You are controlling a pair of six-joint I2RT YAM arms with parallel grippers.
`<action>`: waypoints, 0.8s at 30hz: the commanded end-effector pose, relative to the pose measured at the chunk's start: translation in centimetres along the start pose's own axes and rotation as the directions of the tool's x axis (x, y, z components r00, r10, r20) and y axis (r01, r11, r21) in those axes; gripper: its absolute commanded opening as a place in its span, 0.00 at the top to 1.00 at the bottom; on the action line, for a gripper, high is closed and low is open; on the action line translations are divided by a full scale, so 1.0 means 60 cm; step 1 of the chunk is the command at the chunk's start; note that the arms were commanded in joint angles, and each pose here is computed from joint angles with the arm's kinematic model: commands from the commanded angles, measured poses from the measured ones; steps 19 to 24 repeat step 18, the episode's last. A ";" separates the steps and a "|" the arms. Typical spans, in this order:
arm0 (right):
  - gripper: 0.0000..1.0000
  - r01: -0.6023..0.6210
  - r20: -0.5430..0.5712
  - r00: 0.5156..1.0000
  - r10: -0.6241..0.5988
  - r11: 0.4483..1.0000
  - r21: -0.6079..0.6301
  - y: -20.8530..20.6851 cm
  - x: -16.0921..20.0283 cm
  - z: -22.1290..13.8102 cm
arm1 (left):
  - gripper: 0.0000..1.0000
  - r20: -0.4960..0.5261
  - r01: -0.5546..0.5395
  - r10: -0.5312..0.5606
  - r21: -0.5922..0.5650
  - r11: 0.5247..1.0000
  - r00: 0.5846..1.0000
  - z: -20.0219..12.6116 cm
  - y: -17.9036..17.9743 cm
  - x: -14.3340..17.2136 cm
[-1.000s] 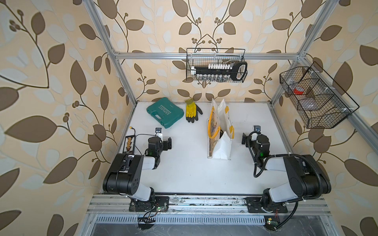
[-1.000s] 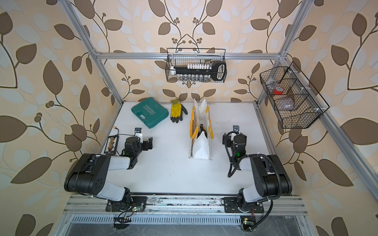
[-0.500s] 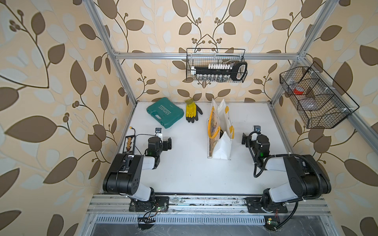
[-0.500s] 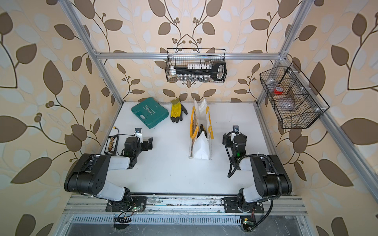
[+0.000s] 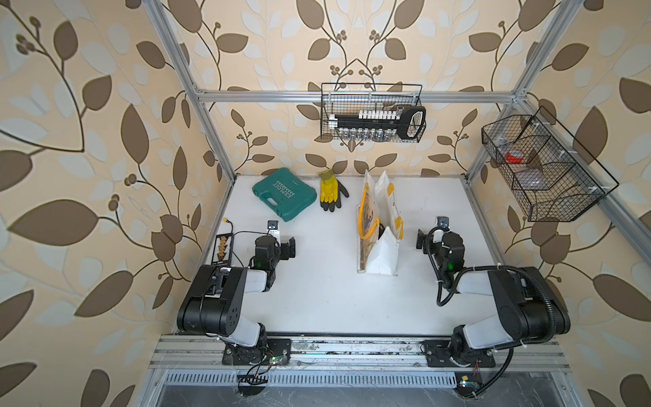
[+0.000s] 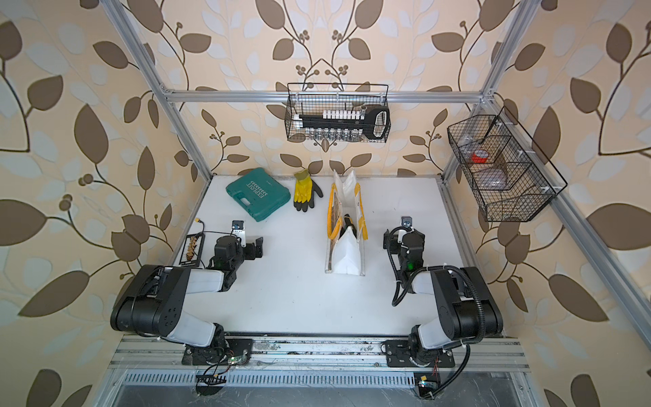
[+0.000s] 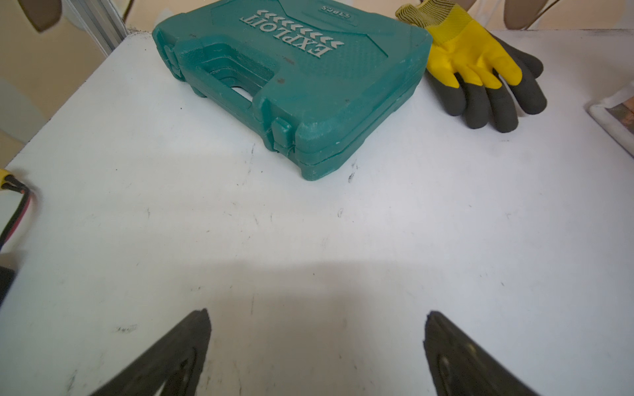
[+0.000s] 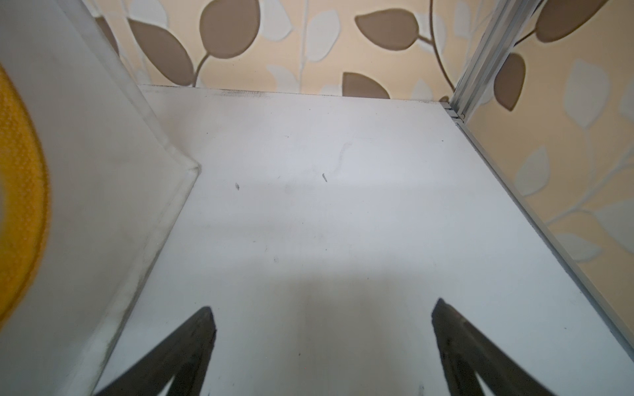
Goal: Place the art knife into the pouch
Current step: Reset both arms
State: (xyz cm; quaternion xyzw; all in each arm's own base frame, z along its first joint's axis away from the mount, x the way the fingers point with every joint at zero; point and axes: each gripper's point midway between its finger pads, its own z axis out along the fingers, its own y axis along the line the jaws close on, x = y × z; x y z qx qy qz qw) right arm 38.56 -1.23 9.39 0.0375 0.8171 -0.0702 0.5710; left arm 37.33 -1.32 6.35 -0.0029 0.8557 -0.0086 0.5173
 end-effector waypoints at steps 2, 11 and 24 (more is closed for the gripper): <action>0.00 -0.128 0.057 0.991 0.122 0.985 0.112 -0.056 0.002 -0.018 | 0.01 0.042 0.017 -0.017 0.007 1.000 0.999 0.001 0.002 -0.027; 0.00 -0.030 -0.009 0.999 0.030 0.999 0.023 -0.011 0.002 0.003 | 0.01 0.037 0.017 -0.018 0.007 1.000 0.999 0.003 0.002 -0.027; 0.00 -0.031 -0.009 0.999 0.031 0.999 0.022 -0.012 0.001 0.003 | 0.01 0.034 0.023 -0.023 0.009 1.000 0.999 0.003 0.003 -0.027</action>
